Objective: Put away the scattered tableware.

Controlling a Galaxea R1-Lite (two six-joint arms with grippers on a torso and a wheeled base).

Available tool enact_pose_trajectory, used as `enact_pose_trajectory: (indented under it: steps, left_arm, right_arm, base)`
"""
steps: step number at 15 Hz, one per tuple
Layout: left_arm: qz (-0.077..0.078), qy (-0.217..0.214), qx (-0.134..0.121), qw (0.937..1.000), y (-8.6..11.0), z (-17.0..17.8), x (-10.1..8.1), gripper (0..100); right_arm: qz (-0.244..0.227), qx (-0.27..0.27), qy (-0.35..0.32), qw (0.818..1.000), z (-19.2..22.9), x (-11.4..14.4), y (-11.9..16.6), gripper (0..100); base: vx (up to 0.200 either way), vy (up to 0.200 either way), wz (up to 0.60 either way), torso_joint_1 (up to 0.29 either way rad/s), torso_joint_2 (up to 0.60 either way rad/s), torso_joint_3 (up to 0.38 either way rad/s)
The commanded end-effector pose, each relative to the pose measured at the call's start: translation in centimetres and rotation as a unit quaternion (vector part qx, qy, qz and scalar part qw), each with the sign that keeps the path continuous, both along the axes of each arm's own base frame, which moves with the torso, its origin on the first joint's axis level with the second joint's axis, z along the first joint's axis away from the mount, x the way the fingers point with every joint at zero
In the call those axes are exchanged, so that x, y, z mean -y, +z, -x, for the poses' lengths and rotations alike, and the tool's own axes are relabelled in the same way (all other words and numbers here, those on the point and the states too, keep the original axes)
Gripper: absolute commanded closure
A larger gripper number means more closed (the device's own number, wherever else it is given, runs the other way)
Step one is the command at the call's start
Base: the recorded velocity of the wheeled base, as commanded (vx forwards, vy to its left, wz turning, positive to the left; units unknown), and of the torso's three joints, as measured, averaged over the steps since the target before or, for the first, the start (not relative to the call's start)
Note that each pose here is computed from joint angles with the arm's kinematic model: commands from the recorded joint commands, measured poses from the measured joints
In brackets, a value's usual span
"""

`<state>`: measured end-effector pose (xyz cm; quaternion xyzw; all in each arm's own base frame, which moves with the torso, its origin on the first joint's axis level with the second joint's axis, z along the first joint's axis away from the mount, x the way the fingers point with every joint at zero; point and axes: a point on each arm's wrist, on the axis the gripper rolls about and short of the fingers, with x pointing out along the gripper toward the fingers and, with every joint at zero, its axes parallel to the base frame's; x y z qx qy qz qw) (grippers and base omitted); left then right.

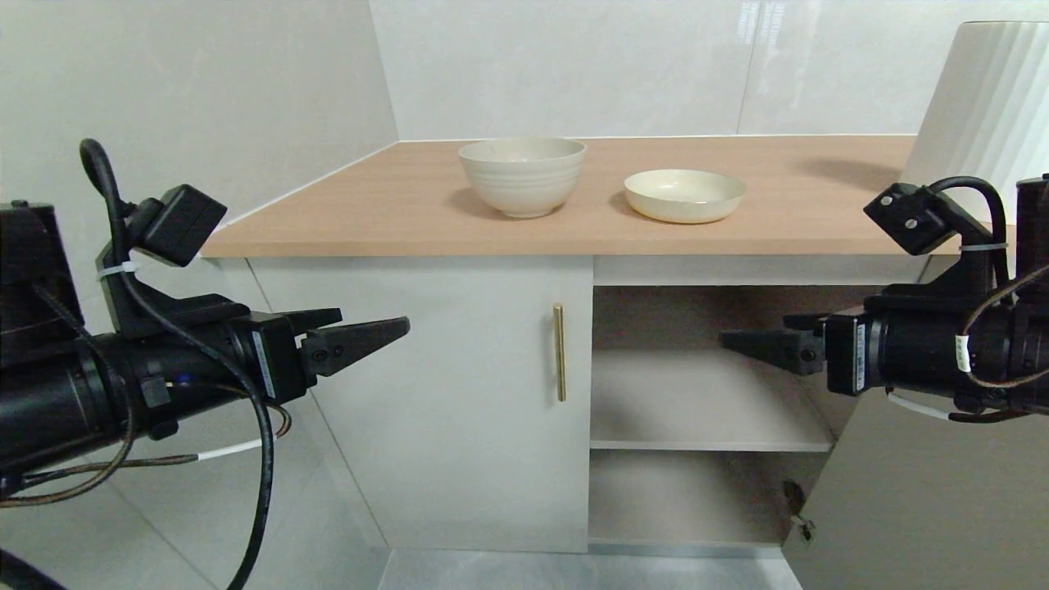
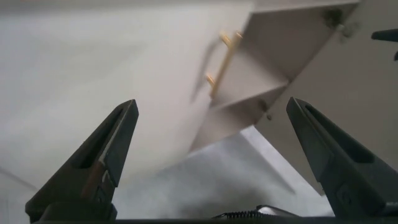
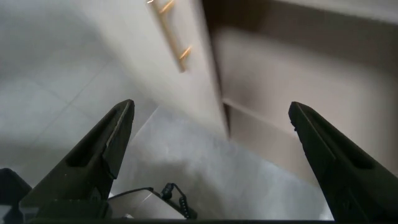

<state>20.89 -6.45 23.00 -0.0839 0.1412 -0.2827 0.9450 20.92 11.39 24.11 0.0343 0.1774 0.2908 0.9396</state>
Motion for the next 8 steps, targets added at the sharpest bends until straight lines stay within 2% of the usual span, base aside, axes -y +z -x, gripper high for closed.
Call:
enact_pose_trajectory:
  steps: [1,7,8]
  left_arm:
    - [0.000,0.000,-0.001,1.0000,-0.1,-0.1,0.0,0]
    - [0.001,0.002,0.002,1.0000,0.0,0.0,0.0,0]
    - [0.001,0.002,0.002,1.0000,0.0,0.0,0.0,0]
  right_arm:
    - [-0.001,0.003,0.001,1.000,0.2,0.1,0.1,0]
    - [-0.009,0.018,0.006,1.000,1.4,0.6,0.8,0]
    - [-0.011,0.023,0.010,1.000,1.8,0.7,1.0,0]
  base:
    - [0.000,0.000,0.00,0.000,0.00,0.000]
    - [0.000,0.000,0.00,0.000,0.00,0.000]
    - [0.000,0.000,0.00,0.007,-0.22,-0.217]
